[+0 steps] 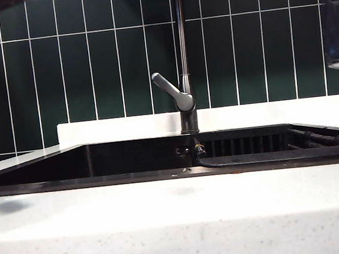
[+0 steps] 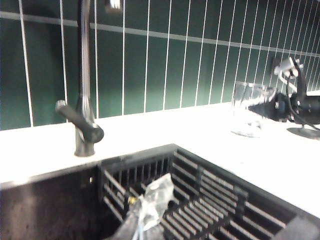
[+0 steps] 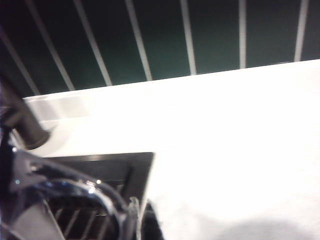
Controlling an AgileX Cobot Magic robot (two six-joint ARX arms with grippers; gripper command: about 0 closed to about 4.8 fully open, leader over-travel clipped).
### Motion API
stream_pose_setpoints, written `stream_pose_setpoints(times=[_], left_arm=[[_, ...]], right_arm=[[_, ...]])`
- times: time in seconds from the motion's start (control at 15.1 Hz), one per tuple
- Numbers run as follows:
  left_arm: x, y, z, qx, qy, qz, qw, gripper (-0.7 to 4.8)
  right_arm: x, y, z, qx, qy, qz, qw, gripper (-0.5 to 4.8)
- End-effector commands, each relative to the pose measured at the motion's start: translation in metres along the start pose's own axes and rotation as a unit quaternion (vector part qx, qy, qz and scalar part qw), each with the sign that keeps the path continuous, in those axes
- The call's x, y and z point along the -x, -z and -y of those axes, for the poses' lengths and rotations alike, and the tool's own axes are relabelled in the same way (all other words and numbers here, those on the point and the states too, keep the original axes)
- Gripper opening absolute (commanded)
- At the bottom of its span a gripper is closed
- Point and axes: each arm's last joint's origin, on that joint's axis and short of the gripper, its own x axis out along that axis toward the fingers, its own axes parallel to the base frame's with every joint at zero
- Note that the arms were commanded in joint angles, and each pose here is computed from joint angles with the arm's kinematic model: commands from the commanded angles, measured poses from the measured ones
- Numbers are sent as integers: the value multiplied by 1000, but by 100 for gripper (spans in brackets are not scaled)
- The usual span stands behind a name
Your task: Pick up the mug next to the sink, go to the faucet to get some water, pour the water into the sink, and finally put the mug back to its place.
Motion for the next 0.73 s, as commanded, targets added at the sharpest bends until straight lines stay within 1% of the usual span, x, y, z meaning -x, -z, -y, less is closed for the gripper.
stream_pose_setpoints(times=[0.07,0.2,0.26,0.53,0.73], left_arm=[[0,1,0,2,5,-7,1000,-5],[0,2,0,2,5,-8,1000,-5],[0,2,0,2,4,-8,1000,-5],[0,2,0,1,5,-11,1000,-5],[0,2,0,1,5,-13,1000,-5]], right_arm=[[-15,9,8,25,22,12,999,-6],[-27,22,13,24,62,8,998,-7],[-31,26,15,26,70,9,997,-6],[-43,41,23,40,71,7,997,-6],[-52,42,28,55,70,0,996,-6]])
